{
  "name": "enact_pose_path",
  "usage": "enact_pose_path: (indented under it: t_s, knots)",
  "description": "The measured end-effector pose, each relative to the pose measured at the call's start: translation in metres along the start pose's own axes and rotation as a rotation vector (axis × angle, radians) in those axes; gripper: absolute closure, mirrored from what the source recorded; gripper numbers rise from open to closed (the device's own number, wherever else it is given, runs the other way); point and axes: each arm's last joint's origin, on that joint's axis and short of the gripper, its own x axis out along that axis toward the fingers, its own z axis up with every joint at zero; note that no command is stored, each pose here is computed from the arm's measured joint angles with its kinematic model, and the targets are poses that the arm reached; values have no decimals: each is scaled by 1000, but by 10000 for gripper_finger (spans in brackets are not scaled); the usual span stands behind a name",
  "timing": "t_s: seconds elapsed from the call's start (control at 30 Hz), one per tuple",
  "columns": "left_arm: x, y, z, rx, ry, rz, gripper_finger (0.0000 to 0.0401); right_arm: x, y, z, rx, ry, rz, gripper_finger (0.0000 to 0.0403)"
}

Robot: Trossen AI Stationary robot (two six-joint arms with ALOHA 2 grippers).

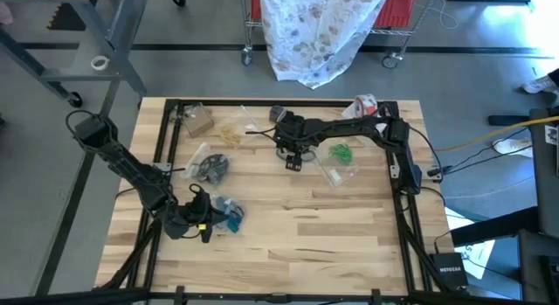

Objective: Sort rubber bands
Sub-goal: Put the blue rubber band into the transparent zip bag

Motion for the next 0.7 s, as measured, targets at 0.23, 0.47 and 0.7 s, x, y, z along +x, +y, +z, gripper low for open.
enact_pose_path:
  t_s: [0.23, 0.47, 0.7]
  knots:
    - [0, 0, 0, 6, -1, 2, 401, 1, 2, -1, 11, 4, 52, 168]
    - [0, 0, 0, 5, -1, 2, 401, 1, 4, -1, 19, 3, 124, 310]
    - [0, 0, 0, 30, -3, 1, 401, -7, 18, 1, 95, 2, 103, 387]
